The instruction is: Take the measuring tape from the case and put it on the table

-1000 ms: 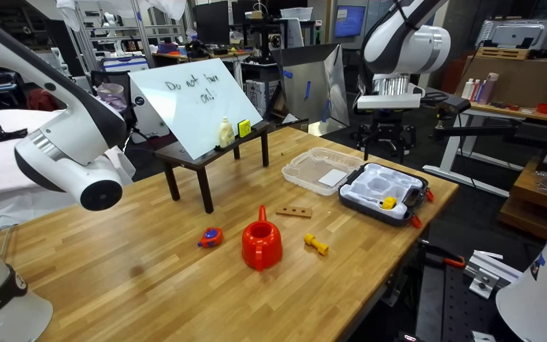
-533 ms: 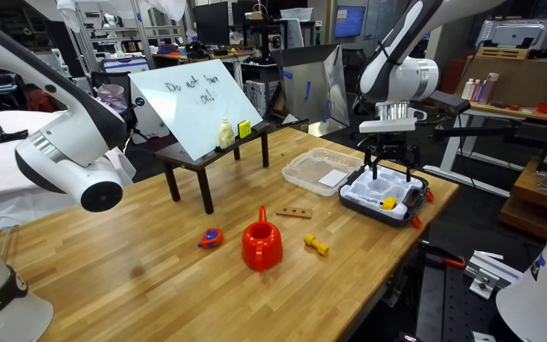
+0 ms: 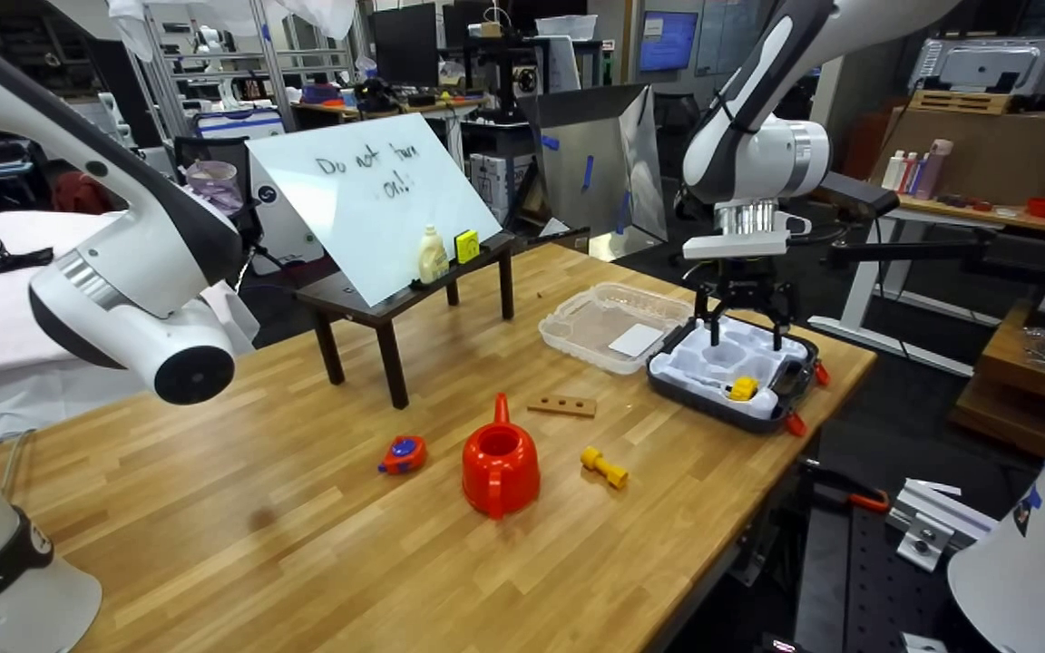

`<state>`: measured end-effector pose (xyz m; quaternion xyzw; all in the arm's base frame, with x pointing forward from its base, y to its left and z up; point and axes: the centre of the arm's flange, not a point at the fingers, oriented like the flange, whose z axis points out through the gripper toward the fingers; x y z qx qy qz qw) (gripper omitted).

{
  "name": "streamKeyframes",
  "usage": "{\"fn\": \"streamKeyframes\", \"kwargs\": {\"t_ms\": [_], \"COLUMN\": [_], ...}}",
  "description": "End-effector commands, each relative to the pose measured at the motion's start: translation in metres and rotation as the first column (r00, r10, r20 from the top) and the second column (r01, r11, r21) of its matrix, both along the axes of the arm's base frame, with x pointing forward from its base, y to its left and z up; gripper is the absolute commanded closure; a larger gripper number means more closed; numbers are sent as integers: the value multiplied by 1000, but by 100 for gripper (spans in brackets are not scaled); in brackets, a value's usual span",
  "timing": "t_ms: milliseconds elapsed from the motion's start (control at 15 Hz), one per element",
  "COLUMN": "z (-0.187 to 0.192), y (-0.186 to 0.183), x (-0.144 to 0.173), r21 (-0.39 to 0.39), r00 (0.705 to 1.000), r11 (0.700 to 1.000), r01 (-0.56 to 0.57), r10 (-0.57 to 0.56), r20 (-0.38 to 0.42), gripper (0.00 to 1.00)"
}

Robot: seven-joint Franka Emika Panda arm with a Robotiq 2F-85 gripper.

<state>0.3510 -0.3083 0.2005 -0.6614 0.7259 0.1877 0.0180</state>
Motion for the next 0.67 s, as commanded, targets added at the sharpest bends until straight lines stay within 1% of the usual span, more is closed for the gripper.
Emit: {"fn": "streamKeyframes", "kwargs": {"t_ms": [0, 133, 333, 600], "z": [3, -1, -12, -32], "y": [2, 2, -3, -12], "x": [3, 5, 5, -1], "r21": [-8, 17, 48, 75], "r00": [1000, 1000, 998, 991], "r11": [1000, 1000, 997, 989], "r01": [9, 15, 63, 130], "r10": [-9, -16, -64, -130], "r20": [14, 17, 27, 3], "gripper": [0, 0, 0, 0]}}
